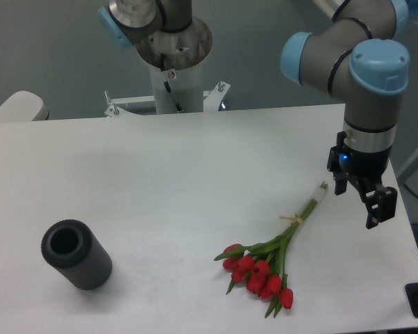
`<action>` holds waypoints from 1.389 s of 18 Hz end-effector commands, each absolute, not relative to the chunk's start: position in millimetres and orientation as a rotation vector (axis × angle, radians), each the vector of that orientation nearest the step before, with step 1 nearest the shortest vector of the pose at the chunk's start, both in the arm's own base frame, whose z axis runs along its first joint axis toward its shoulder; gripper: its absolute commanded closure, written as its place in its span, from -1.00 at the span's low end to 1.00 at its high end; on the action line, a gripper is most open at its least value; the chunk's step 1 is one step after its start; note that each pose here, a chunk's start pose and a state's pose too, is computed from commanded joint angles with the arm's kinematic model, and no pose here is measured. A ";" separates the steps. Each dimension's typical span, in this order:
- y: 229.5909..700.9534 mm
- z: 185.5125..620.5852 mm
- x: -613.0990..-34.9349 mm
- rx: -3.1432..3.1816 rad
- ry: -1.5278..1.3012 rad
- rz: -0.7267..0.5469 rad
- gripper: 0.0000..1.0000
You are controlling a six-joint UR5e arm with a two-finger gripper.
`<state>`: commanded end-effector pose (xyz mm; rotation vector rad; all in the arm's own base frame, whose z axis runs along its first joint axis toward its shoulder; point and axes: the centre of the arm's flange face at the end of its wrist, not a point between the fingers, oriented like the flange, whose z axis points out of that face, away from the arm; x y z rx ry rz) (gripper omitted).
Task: Pick up the flowers from the table
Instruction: 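Move the open gripper over the tulip stems and lower it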
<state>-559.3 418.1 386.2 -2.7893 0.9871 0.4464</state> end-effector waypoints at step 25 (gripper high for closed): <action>461.0 225.3 -504.8 -3.045 0.160 0.107 -1.00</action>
